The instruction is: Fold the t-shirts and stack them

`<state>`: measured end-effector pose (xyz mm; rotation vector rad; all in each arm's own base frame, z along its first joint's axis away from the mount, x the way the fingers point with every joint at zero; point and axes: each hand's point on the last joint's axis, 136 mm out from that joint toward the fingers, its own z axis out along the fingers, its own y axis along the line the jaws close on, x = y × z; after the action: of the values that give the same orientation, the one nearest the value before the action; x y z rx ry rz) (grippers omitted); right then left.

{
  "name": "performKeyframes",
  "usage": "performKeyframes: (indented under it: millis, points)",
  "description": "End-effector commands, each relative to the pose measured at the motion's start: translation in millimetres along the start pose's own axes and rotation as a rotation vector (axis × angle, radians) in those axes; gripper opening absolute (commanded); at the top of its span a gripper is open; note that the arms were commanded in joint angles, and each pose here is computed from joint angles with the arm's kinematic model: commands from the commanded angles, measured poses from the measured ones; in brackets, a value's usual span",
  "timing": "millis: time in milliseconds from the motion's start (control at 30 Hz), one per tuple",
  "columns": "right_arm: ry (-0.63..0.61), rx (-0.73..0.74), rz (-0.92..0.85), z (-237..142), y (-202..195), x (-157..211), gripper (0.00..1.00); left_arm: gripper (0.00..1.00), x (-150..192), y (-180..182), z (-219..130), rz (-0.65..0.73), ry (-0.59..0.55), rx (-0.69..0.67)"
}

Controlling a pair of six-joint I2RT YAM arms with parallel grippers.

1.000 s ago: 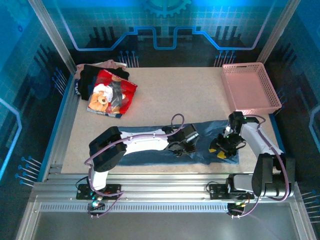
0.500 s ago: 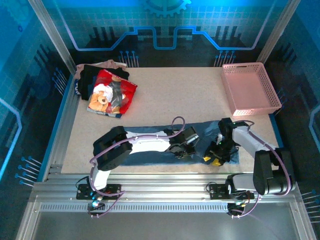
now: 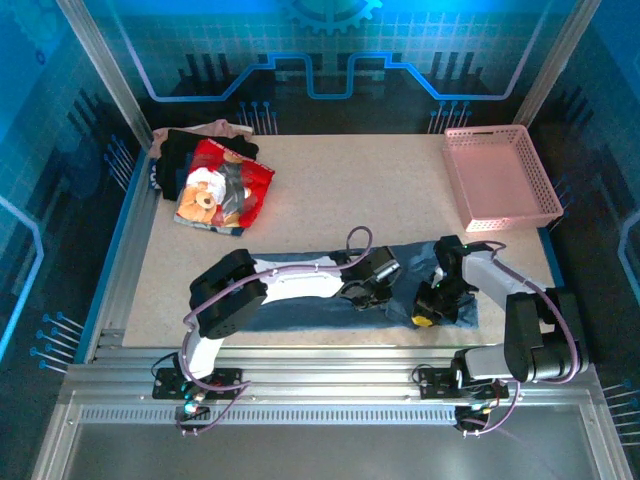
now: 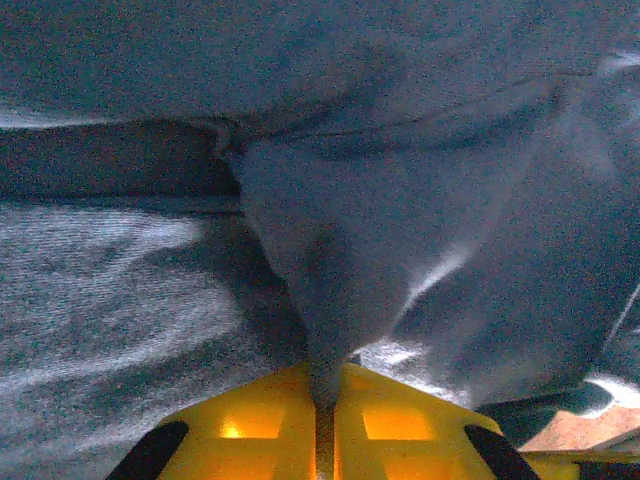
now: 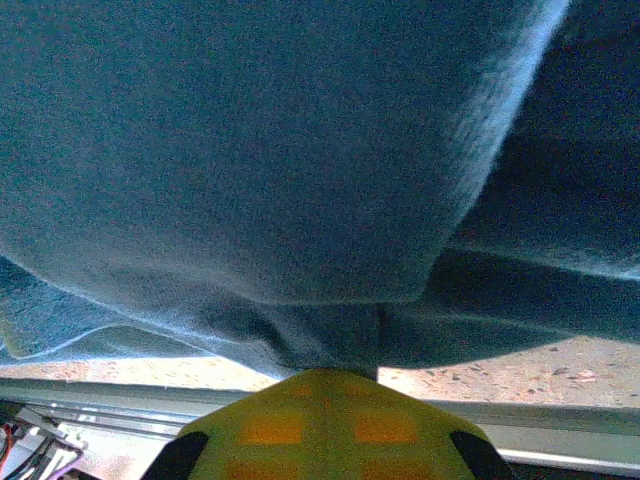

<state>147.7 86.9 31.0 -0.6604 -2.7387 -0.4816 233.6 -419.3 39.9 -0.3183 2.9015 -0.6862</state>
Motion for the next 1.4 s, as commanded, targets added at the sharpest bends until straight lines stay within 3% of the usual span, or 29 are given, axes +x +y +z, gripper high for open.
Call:
performKeyframes:
  millis: [0,300,333,400,467,600,733,900,967,1233,1367]
  points:
    - [-0.034,0.011,-0.018,-10,3,-2,0.0,0.09,0,3,-14,0.055,0.013,-0.036]
    - [-0.068,0.031,-0.045,-23,2,-4,0.0,0.09,6,6,-36,0.198,0.063,-0.144]
    - [-0.064,0.03,-0.044,-22,2,-2,0.03,0.09,6,6,-38,0.211,0.07,-0.155]
    - [-0.058,0.033,-0.043,-21,-1,1,0.24,0.09,8,6,-41,0.242,0.089,-0.18]
    - [-0.043,0.027,-0.043,-18,-1,4,0.37,0.09,13,8,-43,0.269,0.107,-0.209]
    - [0.004,0.014,-0.036,-5,-3,11,0.46,0.1,21,18,-37,0.292,0.144,-0.25]
    - [0.02,0.011,-0.045,1,-1,15,0.47,0.15,21,31,-36,0.314,0.146,-0.31]
    - [0.023,0.03,-0.071,3,2,19,0.47,0.52,8,49,-49,0.344,0.093,-0.42]
    - [0.019,0.039,-0.078,4,3,19,0.47,0.61,4,48,-56,0.349,0.071,-0.428]
    - [0.005,0.062,-0.093,6,6,19,0.43,0.65,7,27,-55,0.232,0.049,-0.246]
    - [-0.007,0.075,-0.099,7,10,15,0.33,0.65,6,37,-46,0.116,0.047,-0.18]
